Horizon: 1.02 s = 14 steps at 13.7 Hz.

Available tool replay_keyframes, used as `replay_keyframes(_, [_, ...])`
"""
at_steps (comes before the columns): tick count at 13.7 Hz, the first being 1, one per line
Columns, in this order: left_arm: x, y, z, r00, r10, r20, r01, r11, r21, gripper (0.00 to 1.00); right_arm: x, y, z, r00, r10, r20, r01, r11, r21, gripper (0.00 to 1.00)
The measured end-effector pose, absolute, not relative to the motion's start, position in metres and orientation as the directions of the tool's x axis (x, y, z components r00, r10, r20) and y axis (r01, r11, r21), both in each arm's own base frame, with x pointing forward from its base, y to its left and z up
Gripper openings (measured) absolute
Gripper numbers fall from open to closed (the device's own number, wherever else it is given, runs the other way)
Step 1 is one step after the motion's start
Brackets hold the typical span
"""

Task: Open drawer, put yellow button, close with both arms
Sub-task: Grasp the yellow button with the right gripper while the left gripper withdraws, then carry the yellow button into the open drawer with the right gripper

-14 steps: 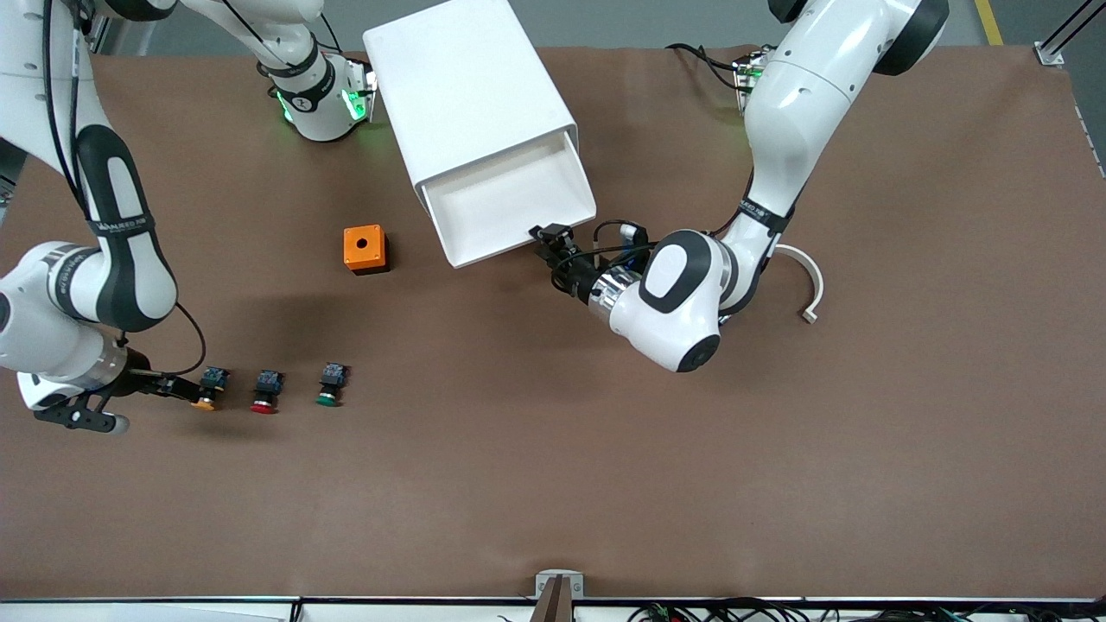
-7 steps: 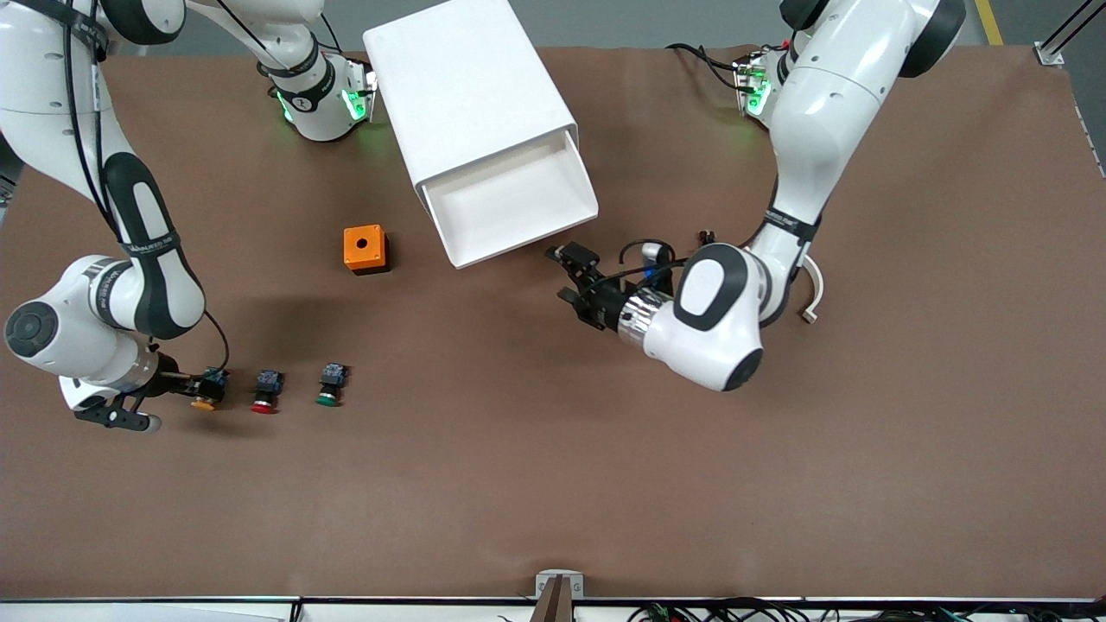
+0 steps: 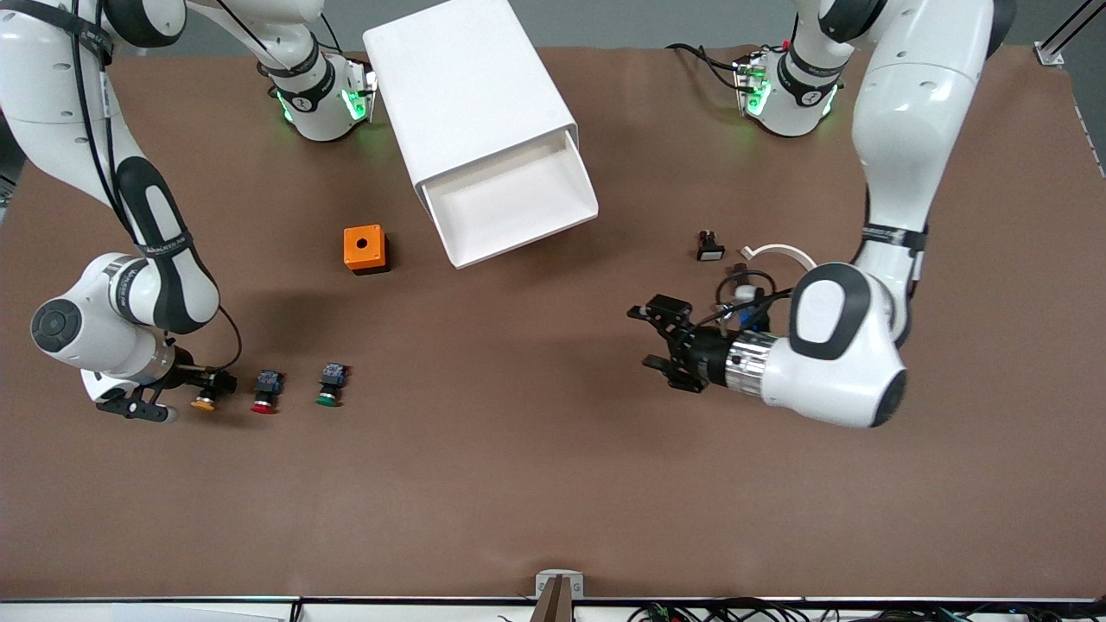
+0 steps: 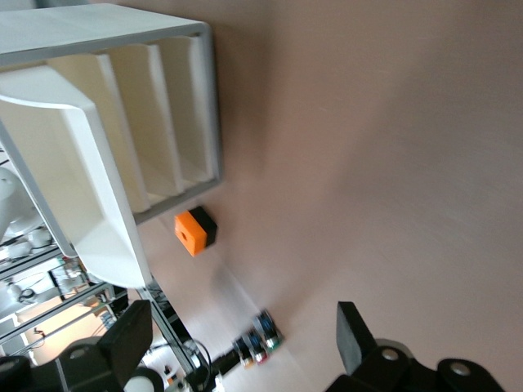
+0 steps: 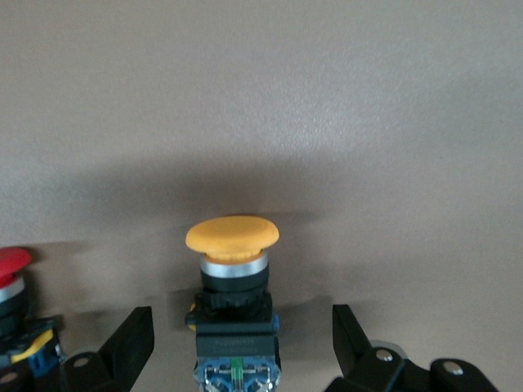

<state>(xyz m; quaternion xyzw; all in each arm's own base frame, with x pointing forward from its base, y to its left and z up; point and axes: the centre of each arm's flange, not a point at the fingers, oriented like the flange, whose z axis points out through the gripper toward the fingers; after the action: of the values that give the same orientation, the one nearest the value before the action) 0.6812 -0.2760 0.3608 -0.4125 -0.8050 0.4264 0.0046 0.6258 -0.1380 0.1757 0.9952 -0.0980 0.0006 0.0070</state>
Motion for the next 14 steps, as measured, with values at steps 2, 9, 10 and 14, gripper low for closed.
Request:
replay_keyframes(2, [0.693, -0.241, 0.390, -0.622, 0.678, -0.392, 0.729, 0.317, -0.607, 1.00, 0.624, -0.138, 0.174, 0.981, -0.195, -0.017, -0.195, -0.981, 0.013, 0.78])
replay_keyframes(9, [0.690, -0.209, 0.428, -0.273, 0.892, -0.361, 0.937, 0.162, -0.308, 1.00, 0.633, -0.132, 0.200, 0.975, -0.189, -0.119, -0.191, -0.982, -0.004, 0.41])
replay_keyframes(10, [0.687, -0.208, 0.424, -0.214, 0.920, -0.329, 0.949, 0.116, -0.293, 0.99, 0.636, -0.129, 0.215, 0.972, -0.190, -0.136, -0.193, -0.981, -0.009, 0.41])
replay_keyframes(14, [0.680, -0.208, 0.435, 0.099, 0.949, -0.300, 0.969, -0.161, -0.190, 1.00, 0.633, -0.068, 0.319, 0.925, -0.321, -0.205, -0.328, -0.945, -0.001, 0.41])
